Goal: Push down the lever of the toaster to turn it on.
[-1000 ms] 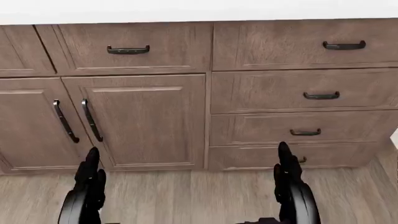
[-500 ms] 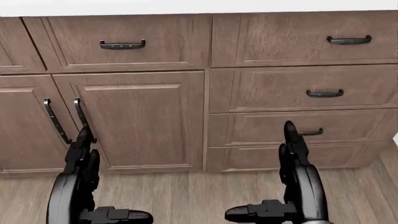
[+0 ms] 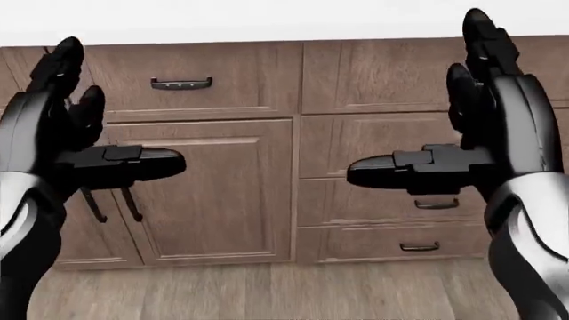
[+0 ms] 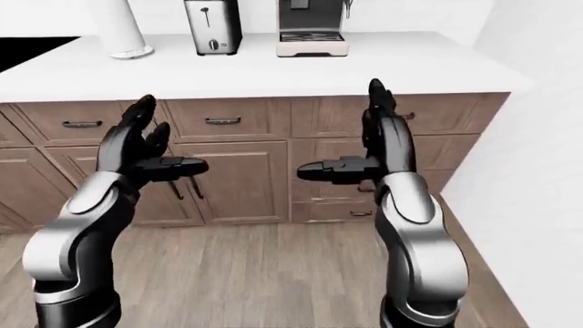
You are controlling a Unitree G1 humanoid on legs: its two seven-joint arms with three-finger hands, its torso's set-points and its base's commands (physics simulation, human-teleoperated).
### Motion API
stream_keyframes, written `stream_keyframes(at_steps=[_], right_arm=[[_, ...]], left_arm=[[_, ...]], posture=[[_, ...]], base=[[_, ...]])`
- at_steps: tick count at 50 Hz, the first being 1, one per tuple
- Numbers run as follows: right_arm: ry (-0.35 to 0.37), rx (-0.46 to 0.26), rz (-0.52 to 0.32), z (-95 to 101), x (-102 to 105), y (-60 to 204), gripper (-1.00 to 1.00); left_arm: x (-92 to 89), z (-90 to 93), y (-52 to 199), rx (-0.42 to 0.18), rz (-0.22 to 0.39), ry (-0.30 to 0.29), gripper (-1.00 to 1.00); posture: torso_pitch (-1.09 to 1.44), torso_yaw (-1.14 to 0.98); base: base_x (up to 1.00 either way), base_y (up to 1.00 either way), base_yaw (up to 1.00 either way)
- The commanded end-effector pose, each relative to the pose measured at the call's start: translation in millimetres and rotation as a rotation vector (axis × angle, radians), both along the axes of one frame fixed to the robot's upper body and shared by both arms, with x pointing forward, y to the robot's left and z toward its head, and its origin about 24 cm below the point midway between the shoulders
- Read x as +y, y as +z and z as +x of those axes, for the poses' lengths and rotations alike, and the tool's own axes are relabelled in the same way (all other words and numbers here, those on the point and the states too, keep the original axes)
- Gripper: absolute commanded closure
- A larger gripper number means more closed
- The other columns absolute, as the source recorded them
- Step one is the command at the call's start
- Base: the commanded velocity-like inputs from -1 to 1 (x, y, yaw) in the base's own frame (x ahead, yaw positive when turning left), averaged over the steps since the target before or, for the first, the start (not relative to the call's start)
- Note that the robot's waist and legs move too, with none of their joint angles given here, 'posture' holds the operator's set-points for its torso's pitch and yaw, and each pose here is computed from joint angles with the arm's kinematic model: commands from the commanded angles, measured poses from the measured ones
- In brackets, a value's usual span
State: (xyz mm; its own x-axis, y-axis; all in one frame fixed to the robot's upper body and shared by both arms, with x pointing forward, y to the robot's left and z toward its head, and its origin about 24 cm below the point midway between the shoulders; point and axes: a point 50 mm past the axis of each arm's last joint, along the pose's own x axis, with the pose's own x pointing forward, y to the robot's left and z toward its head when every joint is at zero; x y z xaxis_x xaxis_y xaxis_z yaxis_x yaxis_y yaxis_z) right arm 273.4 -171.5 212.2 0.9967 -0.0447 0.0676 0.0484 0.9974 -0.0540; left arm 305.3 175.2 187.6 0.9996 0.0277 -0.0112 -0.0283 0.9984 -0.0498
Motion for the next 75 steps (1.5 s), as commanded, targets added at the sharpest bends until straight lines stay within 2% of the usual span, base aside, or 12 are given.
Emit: stream_keyframes(at_steps=[1,5,6,8,13,22,44,48,75], right_arm=[[-0.011,-0.046,-0.039,-2.1,0.6,17.2,-1.00],[0.008,-0.070,0.003,-2.4,4.8,33.9,-1.00],[0.008,-0.081,0.014,-3.5,4.5,38.4,-1.00],[0.000,-0.123,0.026,-6.7,3.3,53.9,-1.00],[0.014,-0.154,-0.004,-13.8,9.1,67.1,-1.00],[0.035,-0.206,0.030,-27.8,7.4,77.8,-1.00],[0.036,-0.213,0.054,-28.6,6.2,80.4,-1.00],[0.041,-0.209,0.054,-26.7,5.8,77.7,-1.00],[0.052,-0.204,0.066,-26.4,7.4,77.2,-1.00]], left_arm=[[-0.7,-3.6,26.3,-0.093,0.004,-0.010,-1.00],[9.5,-9.3,54.0,-0.142,0.005,0.021,-1.00],[12.3,-9.9,60.1,-0.159,0.037,0.039,-1.00],[13.9,-14.1,71.1,-0.167,0.025,0.027,-1.00],[21.4,-16.5,73.0,-0.175,0.004,0.059,-1.00],[27.3,-29.0,95.9,-0.220,-0.015,0.081,-1.00],[21.4,-32.2,100.2,-0.232,-0.025,0.064,-1.00],[22.6,-32.7,102.4,-0.234,-0.044,0.063,-1.00],[19.6,-34.2,104.6,-0.244,-0.037,0.051,-1.00]], posture=[[0.00,0.00],[0.00,0.00],[0.00,0.00],[0.00,0.00],[0.00,0.00],[0.00,0.00],[0.00,0.00],[0.00,0.00],[0.00,0.00]], base=[[0.00,0.00,0.00],[0.00,0.00,0.00],[0.00,0.00,0.00],[0.00,0.00,0.00],[0.00,0.00,0.00],[0.00,0.00,0.00],[0.00,0.21,0.00],[0.00,0.44,0.00],[0.01,0.52,0.00]])
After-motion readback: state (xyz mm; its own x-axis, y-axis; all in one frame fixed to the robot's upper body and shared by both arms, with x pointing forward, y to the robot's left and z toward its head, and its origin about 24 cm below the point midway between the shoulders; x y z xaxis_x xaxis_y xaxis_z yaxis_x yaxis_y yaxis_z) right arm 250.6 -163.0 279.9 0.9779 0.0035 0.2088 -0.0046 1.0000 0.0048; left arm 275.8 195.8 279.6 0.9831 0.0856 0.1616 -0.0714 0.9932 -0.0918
